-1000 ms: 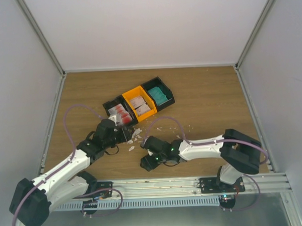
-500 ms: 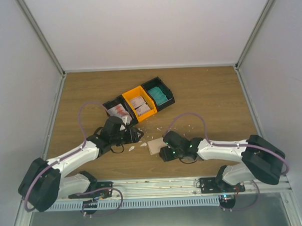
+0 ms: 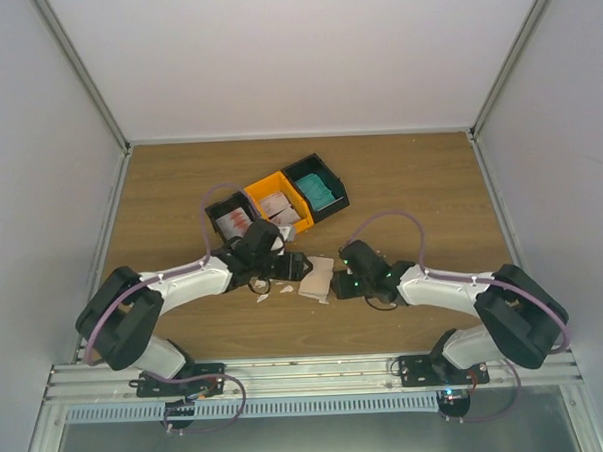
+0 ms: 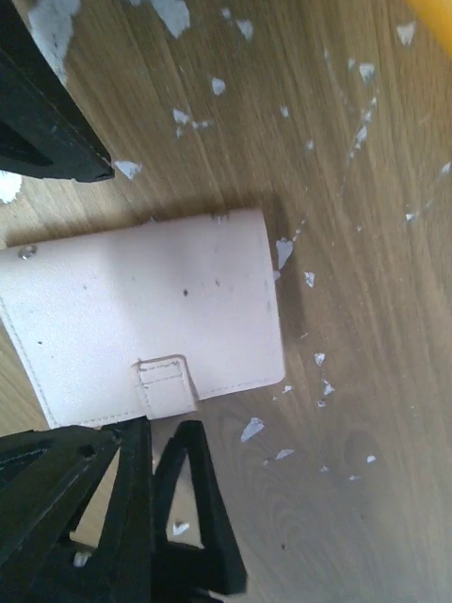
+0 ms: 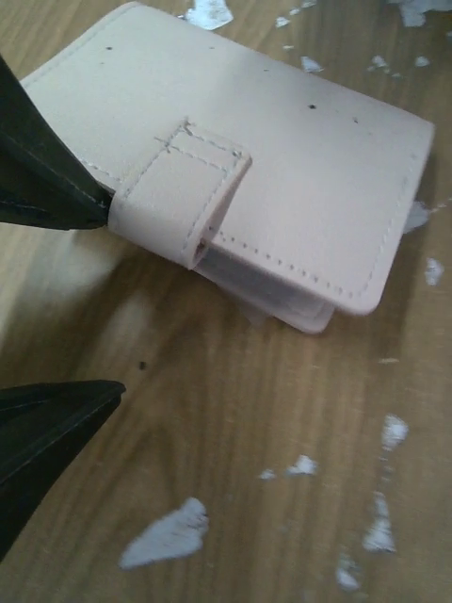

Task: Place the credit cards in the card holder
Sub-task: Close the card holder at the center of the board.

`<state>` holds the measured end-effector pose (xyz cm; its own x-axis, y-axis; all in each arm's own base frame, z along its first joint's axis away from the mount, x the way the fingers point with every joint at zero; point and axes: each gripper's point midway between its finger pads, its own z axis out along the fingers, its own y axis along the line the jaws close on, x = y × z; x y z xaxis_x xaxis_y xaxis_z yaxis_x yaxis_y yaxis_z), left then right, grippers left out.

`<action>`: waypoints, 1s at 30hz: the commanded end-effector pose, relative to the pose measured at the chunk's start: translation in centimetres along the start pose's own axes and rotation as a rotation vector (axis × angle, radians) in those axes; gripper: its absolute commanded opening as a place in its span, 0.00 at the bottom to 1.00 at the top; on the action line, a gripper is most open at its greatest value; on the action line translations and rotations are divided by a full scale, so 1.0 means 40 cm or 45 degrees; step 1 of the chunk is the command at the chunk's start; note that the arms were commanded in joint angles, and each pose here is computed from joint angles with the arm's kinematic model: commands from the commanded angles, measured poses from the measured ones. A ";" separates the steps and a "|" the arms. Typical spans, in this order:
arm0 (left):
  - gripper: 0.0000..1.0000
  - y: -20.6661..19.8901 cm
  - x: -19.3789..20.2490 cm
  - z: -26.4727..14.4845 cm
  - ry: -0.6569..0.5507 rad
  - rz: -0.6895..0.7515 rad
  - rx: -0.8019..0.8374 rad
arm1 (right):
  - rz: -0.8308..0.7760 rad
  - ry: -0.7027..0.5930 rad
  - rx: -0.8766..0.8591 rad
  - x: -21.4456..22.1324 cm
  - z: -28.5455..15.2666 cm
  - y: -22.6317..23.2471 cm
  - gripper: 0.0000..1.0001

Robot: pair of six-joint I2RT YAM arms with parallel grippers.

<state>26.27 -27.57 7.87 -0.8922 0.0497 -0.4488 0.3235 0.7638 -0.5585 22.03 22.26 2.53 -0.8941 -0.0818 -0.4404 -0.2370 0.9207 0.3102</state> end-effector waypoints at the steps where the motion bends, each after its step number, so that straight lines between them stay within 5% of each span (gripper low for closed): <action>1: 0.75 -0.043 -0.019 0.028 -0.072 0.240 -0.125 | -0.026 -0.101 -0.021 -0.079 -0.004 0.006 0.47; 15: 0.99 -0.064 0.049 0.080 -0.152 0.409 -0.626 | 0.178 -0.166 -0.052 -0.069 -0.037 -0.066 0.53; 27: 0.99 -0.046 0.065 0.127 -0.118 0.393 -0.936 | 0.368 -0.225 -0.020 -0.034 -0.069 -0.173 0.54; 30: 0.89 -0.053 0.065 0.128 -0.113 0.385 -0.919 | 0.369 -0.225 -0.024 -0.030 -0.071 -0.175 0.54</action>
<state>24.36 -32.86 3.43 -0.7660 0.3269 -0.5536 0.2948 0.9438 0.1493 23.49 15.17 2.97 -0.8579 0.2243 -0.4622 -0.0018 0.8983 0.4393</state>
